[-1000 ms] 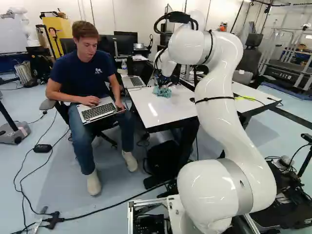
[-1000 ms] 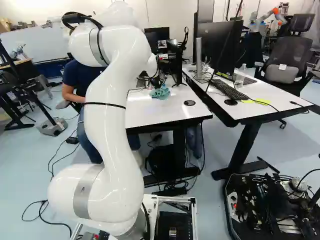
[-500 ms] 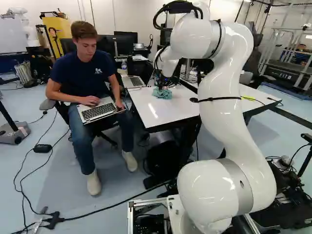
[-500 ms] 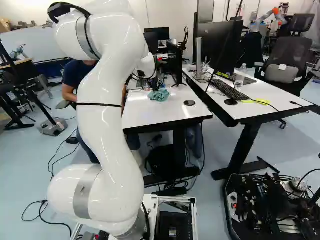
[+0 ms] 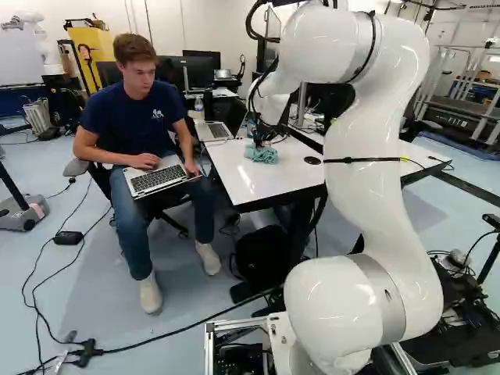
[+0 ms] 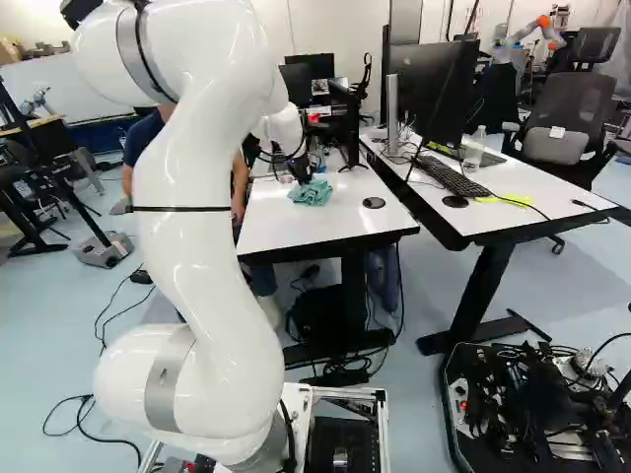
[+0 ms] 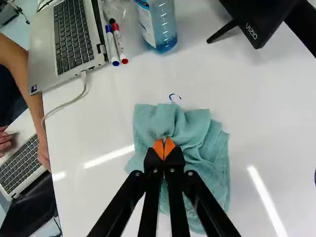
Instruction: Clean the table with the green towel
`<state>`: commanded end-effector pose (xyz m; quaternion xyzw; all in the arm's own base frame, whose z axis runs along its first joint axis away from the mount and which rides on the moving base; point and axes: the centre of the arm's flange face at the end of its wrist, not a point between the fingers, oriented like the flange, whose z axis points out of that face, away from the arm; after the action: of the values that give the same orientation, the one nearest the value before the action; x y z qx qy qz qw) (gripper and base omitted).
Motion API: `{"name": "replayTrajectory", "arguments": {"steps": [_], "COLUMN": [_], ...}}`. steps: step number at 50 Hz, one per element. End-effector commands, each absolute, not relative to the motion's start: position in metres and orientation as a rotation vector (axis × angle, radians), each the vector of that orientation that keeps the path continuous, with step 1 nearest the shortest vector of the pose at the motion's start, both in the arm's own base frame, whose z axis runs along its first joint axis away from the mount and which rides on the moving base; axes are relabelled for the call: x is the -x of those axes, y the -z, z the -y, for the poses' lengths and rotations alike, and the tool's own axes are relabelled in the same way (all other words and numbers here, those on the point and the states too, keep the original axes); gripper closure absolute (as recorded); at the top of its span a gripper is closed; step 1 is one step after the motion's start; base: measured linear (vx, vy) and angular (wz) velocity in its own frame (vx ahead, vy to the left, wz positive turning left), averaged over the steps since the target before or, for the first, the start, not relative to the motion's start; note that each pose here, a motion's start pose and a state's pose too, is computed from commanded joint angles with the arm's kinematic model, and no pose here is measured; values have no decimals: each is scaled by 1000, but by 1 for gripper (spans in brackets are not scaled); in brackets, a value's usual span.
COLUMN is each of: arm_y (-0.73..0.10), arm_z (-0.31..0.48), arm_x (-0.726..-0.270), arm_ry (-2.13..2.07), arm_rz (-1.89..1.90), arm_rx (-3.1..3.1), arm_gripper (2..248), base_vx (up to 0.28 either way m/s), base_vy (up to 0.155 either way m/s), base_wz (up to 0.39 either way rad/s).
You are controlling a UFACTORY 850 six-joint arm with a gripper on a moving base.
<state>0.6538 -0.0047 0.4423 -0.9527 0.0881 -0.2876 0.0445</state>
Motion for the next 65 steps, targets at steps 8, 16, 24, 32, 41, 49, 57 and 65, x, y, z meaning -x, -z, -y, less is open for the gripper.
{"name": "replayTrajectory", "arguments": {"steps": [8, 16, 24, 32, 41, 49, 57, 65], "arm_y": [-443, -442, -441, -440, -439, -437, -437, -438], "arm_z": [18, 32, 44, 47, 43, 33, 20, 9], "arm_x": [-649, -652, -661, -675, -691, -703, -709, -702], "arm_ry": [876, 883, 897, 915, 934, 948, 953, 940], "arm_rz": [-299, -332, -355, -360, -347, -324, -296, -273], "arm_rx": [2915, 2916, 2913, 2908, 2900, 2893, 2888, 2890], "arm_gripper": [228, 228, 228, 228, 228, 228, 228, 228], "base_vx": [0, 0, 0, 0, 0, 0, 0, 0], "base_vy": [0, 0, 0, 0, 0, 0, 0, 0], "base_wz": [0, 0, 0, 0, 0, 0, 0, 0]}}
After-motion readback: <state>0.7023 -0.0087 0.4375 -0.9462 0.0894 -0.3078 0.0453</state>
